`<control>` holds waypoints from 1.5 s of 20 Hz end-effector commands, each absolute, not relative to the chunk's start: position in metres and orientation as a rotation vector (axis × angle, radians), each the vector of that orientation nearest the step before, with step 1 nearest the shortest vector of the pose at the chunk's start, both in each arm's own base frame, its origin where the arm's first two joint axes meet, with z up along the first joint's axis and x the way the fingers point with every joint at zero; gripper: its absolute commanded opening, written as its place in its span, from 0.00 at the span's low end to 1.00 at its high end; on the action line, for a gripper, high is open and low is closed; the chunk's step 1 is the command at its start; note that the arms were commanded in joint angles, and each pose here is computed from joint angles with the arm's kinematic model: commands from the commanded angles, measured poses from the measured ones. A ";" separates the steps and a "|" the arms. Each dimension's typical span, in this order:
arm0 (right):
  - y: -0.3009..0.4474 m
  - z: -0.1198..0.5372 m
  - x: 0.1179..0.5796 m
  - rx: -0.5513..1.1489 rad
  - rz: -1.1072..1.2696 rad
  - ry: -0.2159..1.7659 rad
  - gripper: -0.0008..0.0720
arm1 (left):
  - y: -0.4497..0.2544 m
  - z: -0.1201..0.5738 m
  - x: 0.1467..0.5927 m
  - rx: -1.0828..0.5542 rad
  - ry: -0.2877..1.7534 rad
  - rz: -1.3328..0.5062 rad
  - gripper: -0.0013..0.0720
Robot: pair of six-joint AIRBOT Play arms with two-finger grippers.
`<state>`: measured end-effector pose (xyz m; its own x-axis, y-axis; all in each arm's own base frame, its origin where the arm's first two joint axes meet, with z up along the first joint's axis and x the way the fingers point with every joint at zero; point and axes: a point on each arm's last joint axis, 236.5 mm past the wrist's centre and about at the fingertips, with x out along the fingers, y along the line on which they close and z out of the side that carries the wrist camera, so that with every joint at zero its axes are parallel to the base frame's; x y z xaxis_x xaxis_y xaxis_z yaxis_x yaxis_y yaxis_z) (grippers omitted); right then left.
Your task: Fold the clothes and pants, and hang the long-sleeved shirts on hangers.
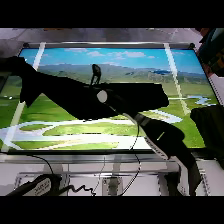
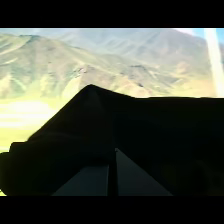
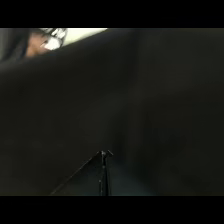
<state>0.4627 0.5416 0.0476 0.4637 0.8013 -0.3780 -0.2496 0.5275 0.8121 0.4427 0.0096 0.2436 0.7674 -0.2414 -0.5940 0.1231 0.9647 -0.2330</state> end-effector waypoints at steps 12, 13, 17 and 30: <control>0.545 0.002 0.441 0.630 0.759 1.044 0.04 | -0.022 0.213 0.478 -0.399 0.703 -0.334 0.03; 0.518 0.008 0.451 0.536 0.766 1.047 0.04 | -0.021 0.201 0.483 -0.410 0.727 -0.332 0.03; 0.396 0.055 0.499 0.333 0.682 1.027 0.04 | -0.050 0.146 0.501 -0.360 0.831 -0.418 0.03; 0.274 0.104 0.521 0.311 0.548 1.008 0.04 | -0.273 0.012 0.443 0.086 1.084 -0.889 0.88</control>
<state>0.5271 0.2816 0.1078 0.4379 0.5822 -0.6850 -0.2902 0.8127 0.5052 0.4539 -0.2599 0.0250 0.1973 -0.6227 -0.7572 0.6053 0.6849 -0.4056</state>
